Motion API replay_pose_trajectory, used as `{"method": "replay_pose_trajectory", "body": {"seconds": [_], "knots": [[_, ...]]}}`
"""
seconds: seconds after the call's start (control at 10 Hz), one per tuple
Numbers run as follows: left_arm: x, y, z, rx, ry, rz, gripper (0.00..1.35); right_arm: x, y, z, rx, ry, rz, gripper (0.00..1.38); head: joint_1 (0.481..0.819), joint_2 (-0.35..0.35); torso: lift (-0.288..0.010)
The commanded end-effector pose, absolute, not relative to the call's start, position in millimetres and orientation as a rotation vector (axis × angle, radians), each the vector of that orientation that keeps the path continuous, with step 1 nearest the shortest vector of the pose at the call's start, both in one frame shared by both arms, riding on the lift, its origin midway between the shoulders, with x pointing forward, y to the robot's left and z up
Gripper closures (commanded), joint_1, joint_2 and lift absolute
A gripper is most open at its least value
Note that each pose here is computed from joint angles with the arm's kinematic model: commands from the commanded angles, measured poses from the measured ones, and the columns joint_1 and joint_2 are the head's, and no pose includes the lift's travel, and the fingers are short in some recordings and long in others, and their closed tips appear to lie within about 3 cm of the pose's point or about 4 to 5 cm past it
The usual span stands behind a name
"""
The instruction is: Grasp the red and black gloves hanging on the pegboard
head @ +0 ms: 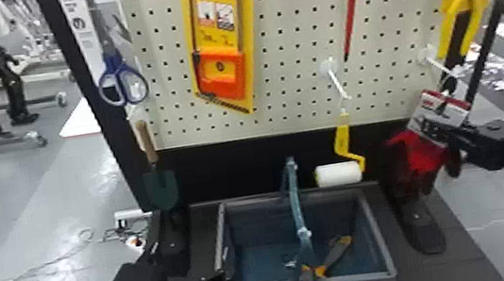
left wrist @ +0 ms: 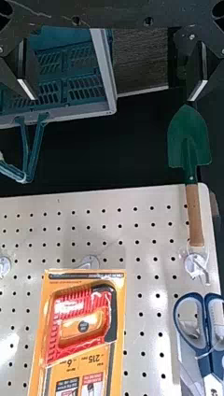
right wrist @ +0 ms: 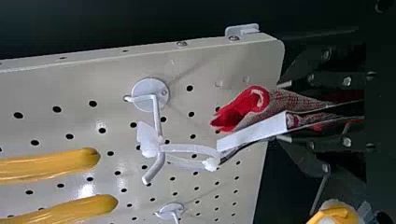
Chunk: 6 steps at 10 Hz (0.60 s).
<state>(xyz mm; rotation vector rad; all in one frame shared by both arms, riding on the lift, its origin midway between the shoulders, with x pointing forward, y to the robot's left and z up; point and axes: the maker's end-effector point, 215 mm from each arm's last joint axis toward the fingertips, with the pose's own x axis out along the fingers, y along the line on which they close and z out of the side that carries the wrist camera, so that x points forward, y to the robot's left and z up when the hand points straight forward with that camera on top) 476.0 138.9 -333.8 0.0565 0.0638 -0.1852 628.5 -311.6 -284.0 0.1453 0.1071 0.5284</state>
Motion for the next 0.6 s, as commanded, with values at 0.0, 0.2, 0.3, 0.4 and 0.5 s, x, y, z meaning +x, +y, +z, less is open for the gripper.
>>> {"method": "replay_pose_trajectory", "body": {"seconds": [0.0, 0.2, 0.3, 0.4, 0.5], "knots": [[476.1, 138.5, -335.0, 0.056, 0.066, -0.185, 0.12, 627.6, -311.2, -284.8, 0.144, 0.107, 0.531, 1.28, 0.549, 0.0, -0.1], [475.8, 137.6, -335.8, 0.055, 0.066, -0.187, 0.12, 626.4, -310.6, -286.0, 0.145, 0.107, 0.534, 1.28, 0.549, 0.0, -0.1], [475.8, 137.6, -335.8, 0.055, 0.066, -0.187, 0.12, 626.4, -309.8, -286.4, 0.15, 0.107, 0.535, 1.28, 0.549, 0.0, -0.1], [475.8, 137.6, -335.8, 0.055, 0.066, -0.187, 0.12, 626.4, -309.7, -286.2, 0.152, 0.106, 0.535, 1.28, 0.549, 0.0, -0.1], [475.9, 137.6, -335.3, 0.055, 0.065, -0.187, 0.12, 626.4, -309.7, -286.2, 0.152, 0.106, 0.535, 1.28, 0.549, 0.0, -0.1]]}}
